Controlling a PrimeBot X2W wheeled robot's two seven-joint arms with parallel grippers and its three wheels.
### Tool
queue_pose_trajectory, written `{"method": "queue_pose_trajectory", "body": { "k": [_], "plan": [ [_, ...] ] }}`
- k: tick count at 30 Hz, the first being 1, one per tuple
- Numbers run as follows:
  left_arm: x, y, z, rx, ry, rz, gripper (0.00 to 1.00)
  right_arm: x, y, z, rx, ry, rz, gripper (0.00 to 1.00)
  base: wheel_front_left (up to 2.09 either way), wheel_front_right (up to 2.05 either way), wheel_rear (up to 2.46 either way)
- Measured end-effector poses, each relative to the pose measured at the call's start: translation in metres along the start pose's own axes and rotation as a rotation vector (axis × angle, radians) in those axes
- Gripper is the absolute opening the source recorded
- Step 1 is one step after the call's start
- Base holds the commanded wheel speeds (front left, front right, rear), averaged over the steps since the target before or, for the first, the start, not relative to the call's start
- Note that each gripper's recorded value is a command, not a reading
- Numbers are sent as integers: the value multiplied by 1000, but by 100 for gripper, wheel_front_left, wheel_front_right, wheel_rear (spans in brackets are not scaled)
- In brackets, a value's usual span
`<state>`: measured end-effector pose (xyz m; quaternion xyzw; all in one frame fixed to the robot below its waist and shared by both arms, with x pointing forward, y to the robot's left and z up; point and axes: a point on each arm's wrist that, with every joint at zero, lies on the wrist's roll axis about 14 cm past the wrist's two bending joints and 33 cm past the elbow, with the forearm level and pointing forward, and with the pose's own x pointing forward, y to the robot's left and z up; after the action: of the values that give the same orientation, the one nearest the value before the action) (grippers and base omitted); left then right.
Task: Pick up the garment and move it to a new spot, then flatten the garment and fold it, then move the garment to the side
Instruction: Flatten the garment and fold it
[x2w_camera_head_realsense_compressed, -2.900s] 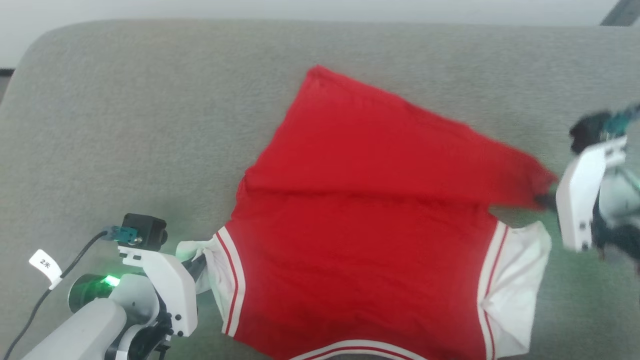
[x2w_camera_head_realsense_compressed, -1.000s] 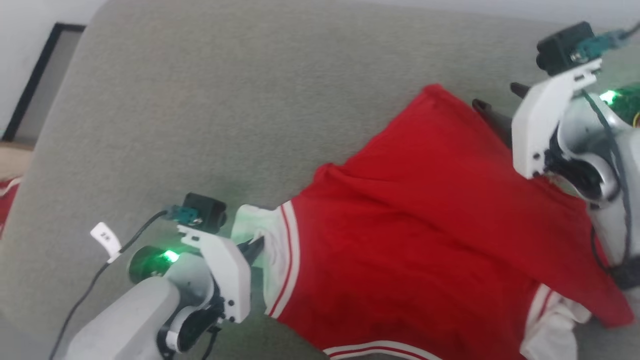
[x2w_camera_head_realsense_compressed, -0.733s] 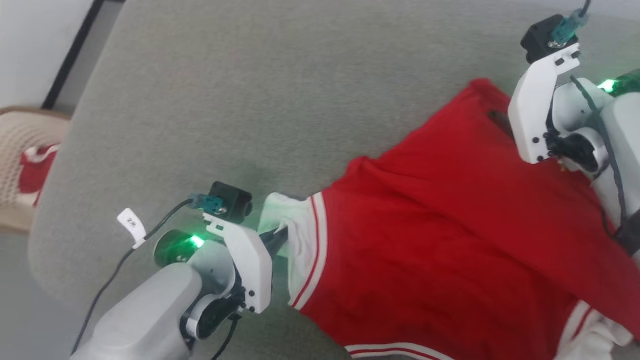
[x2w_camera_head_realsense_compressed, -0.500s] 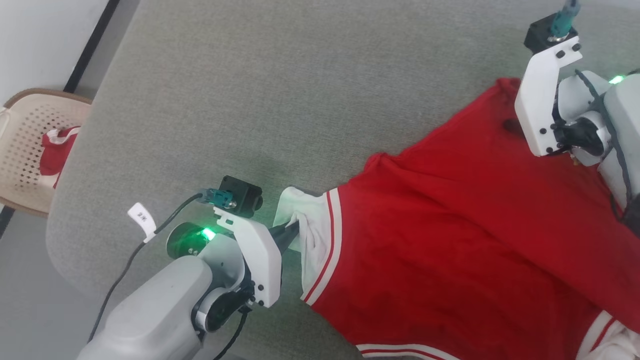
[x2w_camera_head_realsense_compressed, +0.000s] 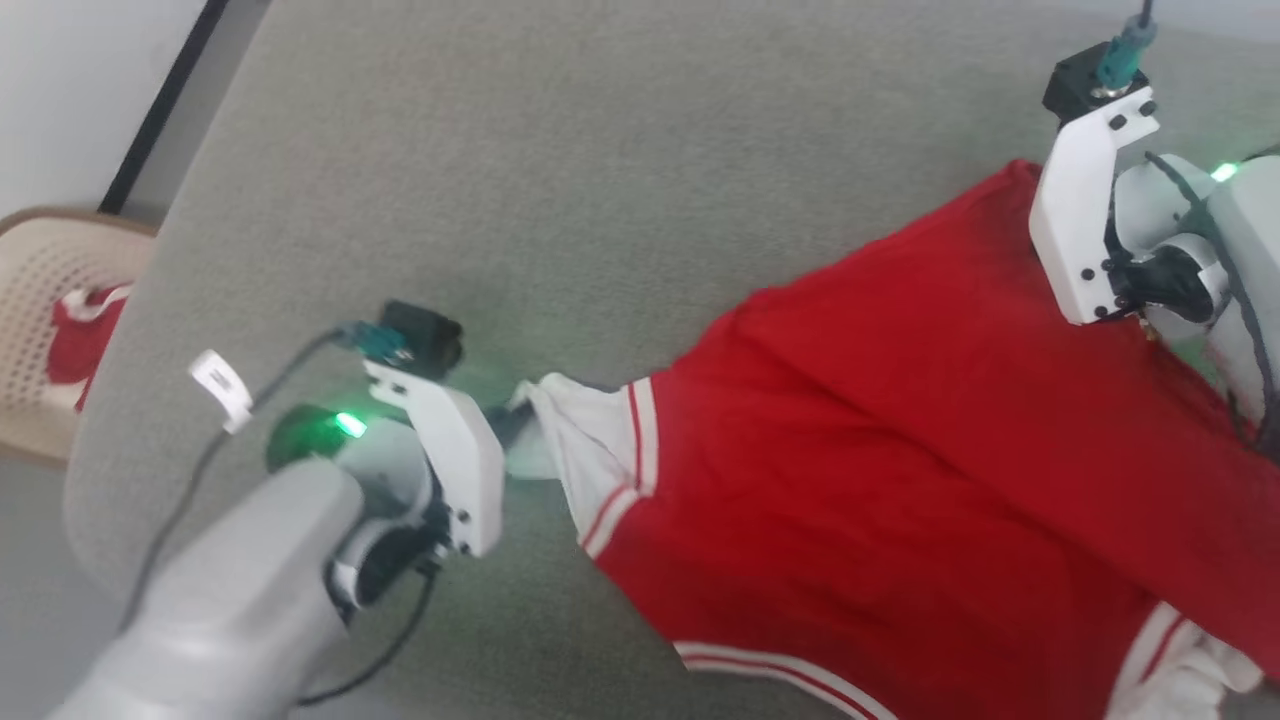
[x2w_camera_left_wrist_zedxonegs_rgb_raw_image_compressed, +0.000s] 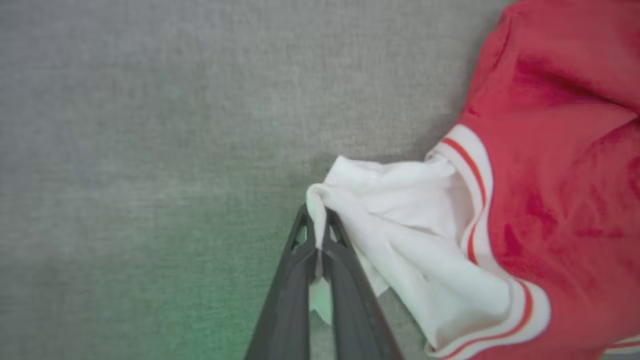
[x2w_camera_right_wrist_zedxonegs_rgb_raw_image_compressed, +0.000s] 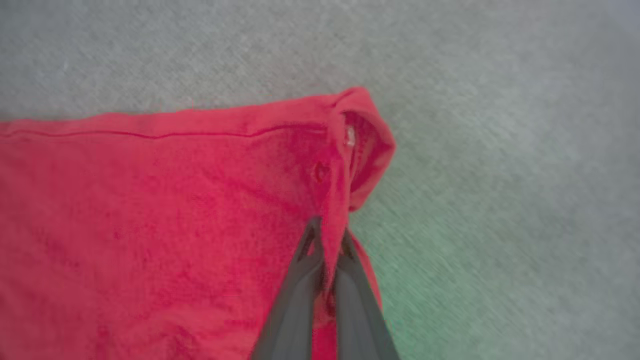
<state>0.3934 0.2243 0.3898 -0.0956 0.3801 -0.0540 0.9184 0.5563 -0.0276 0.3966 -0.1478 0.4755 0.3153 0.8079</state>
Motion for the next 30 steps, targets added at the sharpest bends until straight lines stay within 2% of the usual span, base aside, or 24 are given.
{"method": "queue_pose_trajectory", "body": {
  "k": [5, 8, 18, 25, 30],
  "plan": [
    [-10, 6, 48, 78, -63, 16, 0, -39, -14, 22, -6, -128, -51, 0, 0, 0, 0],
    [-28, 7, 105, 155, -149, 38, 0, -79, -25, 37, -22, -227, -104, 0, 0, 0, 0],
    [-97, -25, 243, 295, -402, 61, 0, -198, -45, 61, -64, -465, -261, 0, 0, 0, 0],
    [-139, -54, 292, 358, -512, 50, 0, -279, -42, 67, -89, -602, -352, 0, 0, 0, 0],
    [-154, -73, 317, 401, -586, 48, 0, -312, -49, 65, -80, -659, -406, 0, 0, 0, 0]
  ]
}}
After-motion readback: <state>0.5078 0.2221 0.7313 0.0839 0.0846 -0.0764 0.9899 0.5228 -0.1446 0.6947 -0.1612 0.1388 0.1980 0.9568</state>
